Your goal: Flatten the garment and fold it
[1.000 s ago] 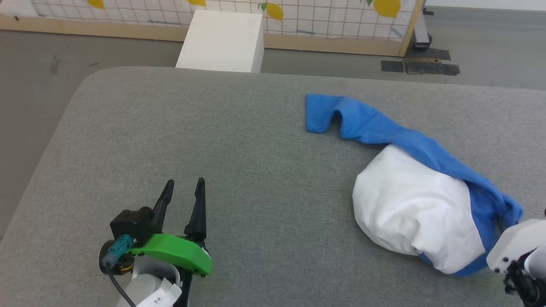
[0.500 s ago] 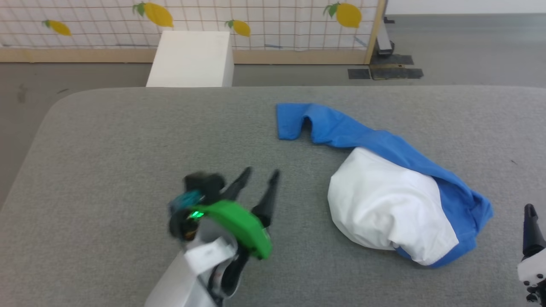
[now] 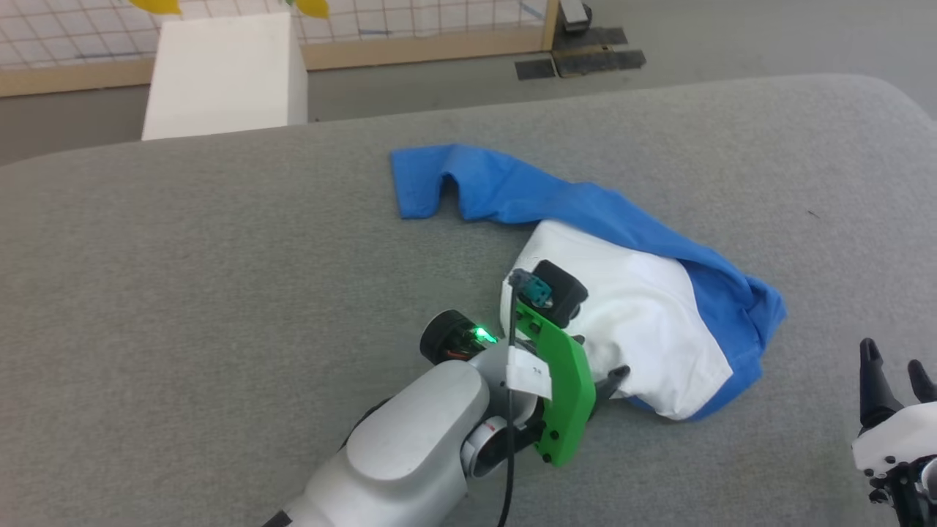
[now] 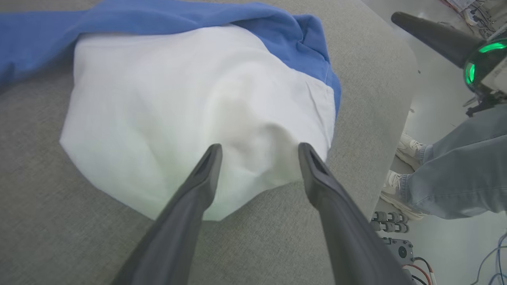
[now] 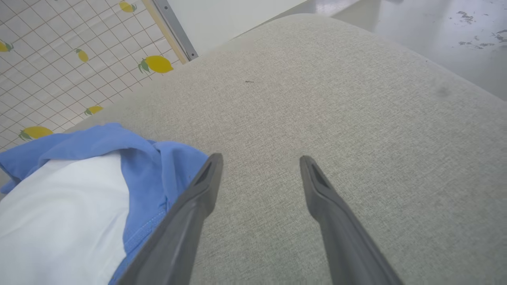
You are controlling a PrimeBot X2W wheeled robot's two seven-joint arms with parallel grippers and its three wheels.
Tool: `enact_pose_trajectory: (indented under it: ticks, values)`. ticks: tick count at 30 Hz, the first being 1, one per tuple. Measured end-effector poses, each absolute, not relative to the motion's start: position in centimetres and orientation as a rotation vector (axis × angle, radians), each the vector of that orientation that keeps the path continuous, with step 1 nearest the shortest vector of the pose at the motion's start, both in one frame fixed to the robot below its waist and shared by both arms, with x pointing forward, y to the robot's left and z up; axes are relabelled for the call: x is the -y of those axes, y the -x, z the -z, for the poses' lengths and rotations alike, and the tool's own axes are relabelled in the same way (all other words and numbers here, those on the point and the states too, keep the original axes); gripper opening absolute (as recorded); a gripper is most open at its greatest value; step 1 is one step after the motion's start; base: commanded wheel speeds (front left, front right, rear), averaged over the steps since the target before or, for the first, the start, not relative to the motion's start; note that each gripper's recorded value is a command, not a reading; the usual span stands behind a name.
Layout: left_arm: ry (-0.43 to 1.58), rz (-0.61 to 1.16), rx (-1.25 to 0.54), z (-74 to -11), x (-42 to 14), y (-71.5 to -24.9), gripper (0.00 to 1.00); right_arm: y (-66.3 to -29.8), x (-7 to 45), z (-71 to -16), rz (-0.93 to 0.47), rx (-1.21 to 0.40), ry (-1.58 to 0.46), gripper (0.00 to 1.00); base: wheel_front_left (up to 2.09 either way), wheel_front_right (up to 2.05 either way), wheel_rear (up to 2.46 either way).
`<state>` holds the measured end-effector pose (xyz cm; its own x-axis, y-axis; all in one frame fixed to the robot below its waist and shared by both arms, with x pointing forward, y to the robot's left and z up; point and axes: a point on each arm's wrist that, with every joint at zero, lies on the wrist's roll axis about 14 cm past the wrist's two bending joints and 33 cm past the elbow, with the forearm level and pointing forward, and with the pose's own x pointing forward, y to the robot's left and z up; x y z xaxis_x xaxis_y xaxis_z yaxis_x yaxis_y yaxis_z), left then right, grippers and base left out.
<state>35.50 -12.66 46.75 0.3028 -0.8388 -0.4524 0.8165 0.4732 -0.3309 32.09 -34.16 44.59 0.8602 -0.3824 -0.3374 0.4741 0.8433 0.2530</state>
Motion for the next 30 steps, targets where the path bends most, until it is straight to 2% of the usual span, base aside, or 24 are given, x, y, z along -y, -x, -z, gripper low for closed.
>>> enact_pose_trajectory:
  ticks: [6, 7, 9, 16, 21, 26, 30]
  values:
    - [-0.021, 1.119, -0.699, -44.3, 13.8, -35.4, 1.0, -31.2, 34.8, -43.3, 0.497, -0.307, -0.341, 1.0, 0.0, 0.0, 0.0]
    - [-0.025, 1.12, -0.703, -44.0, 13.9, -35.5, 0.53, -31.2, 34.9, -43.2, 0.503, -0.307, -0.343, 1.0, 0.0, 0.0, 0.0]
    - [-0.013, 1.128, -0.699, -43.9, 14.3, -35.6, 0.0, -31.0, 35.1, -42.9, 0.513, -0.311, -0.342, 1.0, 0.0, 0.0, 0.0]
    - [0.2, 1.135, -0.659, -46.6, 15.2, -36.3, 0.0, -31.0, 35.0, -42.1, 0.514, -0.337, -0.334, 1.0, 0.0, 0.0, 0.0]
    - [0.484, 1.031, -0.504, -52.3, 13.7, -39.8, 0.0, -32.1, 34.1, -42.3, 0.477, -0.337, -0.318, 1.0, 0.0, 0.0, 0.0]
    - [0.611, 0.757, -0.336, -55.3, 6.5, -45.0, 0.0, -33.5, 32.4, -42.7, 0.411, -0.336, -0.313, 1.0, 0.0, 0.0, 0.0]
    - [0.623, 0.382, -0.286, -53.0, -4.7, -47.2, 0.0, -35.2, 30.1, -43.2, 0.329, -0.332, -0.312, 1.0, 0.0, 0.0, 0.0]
